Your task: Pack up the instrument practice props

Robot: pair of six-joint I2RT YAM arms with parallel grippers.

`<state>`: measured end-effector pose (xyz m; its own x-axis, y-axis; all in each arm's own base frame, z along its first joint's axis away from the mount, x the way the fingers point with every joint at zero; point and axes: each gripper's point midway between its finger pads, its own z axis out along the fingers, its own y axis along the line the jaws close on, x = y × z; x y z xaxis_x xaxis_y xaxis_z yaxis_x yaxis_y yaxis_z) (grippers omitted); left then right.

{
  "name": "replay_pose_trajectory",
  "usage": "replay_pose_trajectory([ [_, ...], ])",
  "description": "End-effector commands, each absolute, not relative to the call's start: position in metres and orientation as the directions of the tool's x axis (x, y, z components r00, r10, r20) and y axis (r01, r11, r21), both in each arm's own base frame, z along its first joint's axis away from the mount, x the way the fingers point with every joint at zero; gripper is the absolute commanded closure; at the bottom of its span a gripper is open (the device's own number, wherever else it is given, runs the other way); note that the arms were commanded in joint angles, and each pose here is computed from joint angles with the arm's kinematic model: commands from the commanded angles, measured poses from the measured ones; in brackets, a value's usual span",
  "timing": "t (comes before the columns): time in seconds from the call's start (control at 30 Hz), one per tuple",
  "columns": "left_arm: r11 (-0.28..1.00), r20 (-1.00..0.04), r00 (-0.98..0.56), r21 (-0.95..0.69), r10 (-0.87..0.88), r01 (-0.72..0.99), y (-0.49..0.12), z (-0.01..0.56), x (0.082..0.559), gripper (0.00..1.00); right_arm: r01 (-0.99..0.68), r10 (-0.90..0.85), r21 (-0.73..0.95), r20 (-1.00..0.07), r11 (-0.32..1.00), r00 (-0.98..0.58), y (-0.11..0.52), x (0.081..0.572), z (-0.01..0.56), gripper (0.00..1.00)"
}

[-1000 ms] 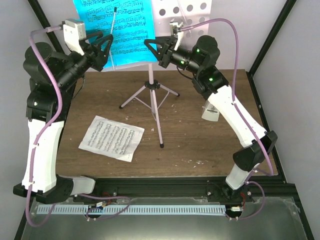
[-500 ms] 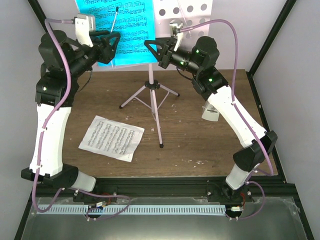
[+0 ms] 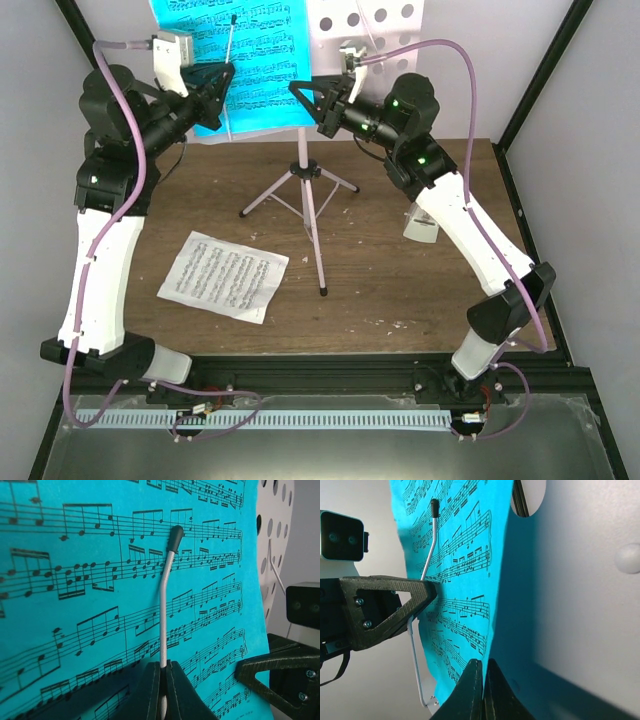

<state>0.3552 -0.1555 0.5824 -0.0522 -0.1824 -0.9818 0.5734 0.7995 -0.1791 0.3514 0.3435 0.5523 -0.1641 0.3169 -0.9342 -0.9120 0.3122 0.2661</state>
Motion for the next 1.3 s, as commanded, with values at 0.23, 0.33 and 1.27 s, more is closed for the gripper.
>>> replay_pose_trajectory([
  [0.23,0.760,-0.977,0.188,0.050,-0.096,0.648,-0.162,0.586,0.320,1.00,-0.887,0.410,0.281,-0.904,0.366,-0.117,0.322,0.344,0.572,0.99],
  [0.33,0.767,-0.977,0.198,0.067,-0.080,0.638,-0.161,0.583,0.319,1.00,-0.874,0.431,0.293,-0.896,0.388,-0.110,0.316,0.345,0.574,0.99],
  [1.27,0.656,-0.956,0.020,-0.185,-0.292,0.732,-0.163,0.563,0.277,0.19,-0.787,0.482,0.092,-0.832,0.610,0.276,0.174,0.195,0.564,0.99],
])
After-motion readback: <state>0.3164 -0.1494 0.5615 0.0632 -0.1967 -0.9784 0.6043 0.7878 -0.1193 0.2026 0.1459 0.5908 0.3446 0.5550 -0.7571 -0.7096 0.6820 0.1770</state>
